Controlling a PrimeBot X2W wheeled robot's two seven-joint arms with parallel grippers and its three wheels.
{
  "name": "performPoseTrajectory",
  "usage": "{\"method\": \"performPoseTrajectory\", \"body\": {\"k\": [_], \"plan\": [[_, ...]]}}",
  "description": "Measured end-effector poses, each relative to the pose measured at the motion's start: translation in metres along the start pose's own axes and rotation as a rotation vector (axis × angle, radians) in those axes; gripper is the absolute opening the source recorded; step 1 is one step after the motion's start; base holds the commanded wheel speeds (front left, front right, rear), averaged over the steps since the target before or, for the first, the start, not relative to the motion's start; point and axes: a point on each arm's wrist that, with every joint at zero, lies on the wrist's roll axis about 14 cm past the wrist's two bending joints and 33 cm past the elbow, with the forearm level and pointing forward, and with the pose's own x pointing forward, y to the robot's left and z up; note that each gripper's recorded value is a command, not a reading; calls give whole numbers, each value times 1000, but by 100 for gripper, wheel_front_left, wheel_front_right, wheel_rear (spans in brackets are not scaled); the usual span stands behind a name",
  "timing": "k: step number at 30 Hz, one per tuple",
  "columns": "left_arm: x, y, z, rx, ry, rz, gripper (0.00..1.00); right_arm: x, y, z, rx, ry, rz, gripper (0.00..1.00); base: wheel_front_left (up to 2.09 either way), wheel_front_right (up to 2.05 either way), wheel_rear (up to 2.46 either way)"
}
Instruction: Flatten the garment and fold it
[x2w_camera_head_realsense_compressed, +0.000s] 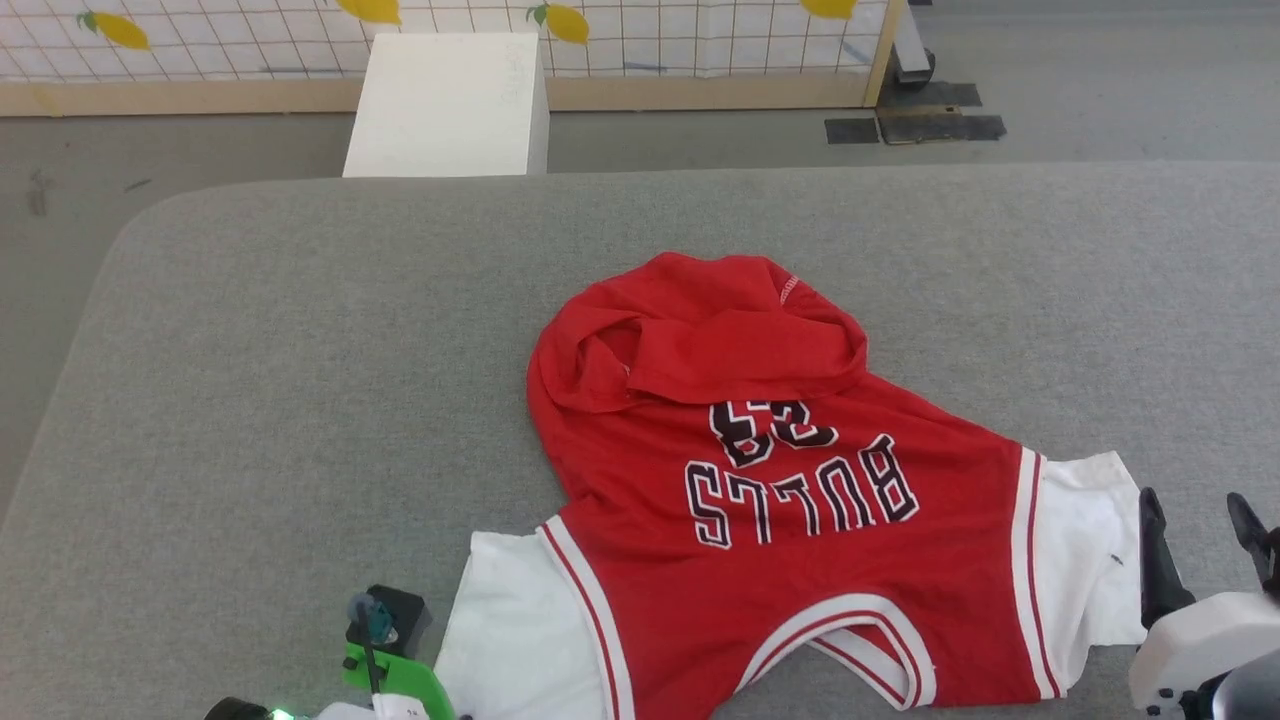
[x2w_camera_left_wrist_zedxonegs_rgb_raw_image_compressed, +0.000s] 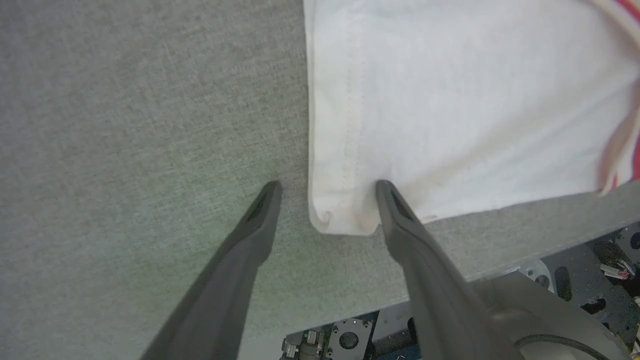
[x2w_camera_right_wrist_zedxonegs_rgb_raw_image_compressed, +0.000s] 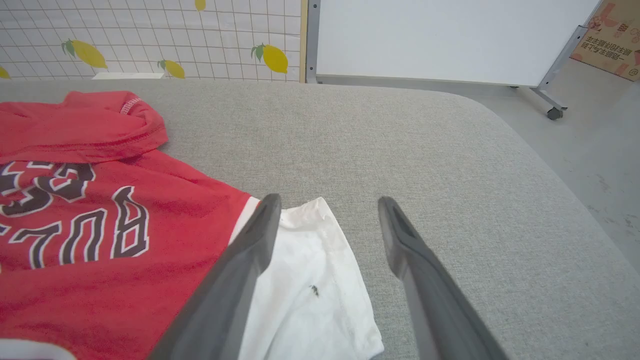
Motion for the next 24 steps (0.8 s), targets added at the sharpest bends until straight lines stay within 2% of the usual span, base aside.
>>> {"method": "performPoseTrajectory", "body": {"k": [5,6,7,8,15,19,21,24], "plan": [[8,-3,-8,-17,41,-24,100,3,-2,-9,-10,30,-8,100,0,0,0],[9,-4,-8,-20,48,-31,72,4,-2,-10,-12,35,-8,100,0,0,0],[10,-6,-9,-22,55,-41,13,4,-2,-12,-15,40,-8,100,0,0,0],[11,-6,-9,-23,62,-47,0,5,-2,-13,-16,43,-9,100,0,0,0],[12,-8,-9,-50,51,-59,0,6,-5,-8,-24,29,-21,100,0,0,0],[6,-3,4,-73,-48,-34,0,4,-8,-4,-25,26,-26,100,0,0,0],[1,0,13,-91,-107,-13,0,3,-8,-9,-22,63,-23,100,0,0,0],[-10,8,31,-117,-201,23,0,-5,-4,-37,-20,218,3,100,0,0,0]]}}
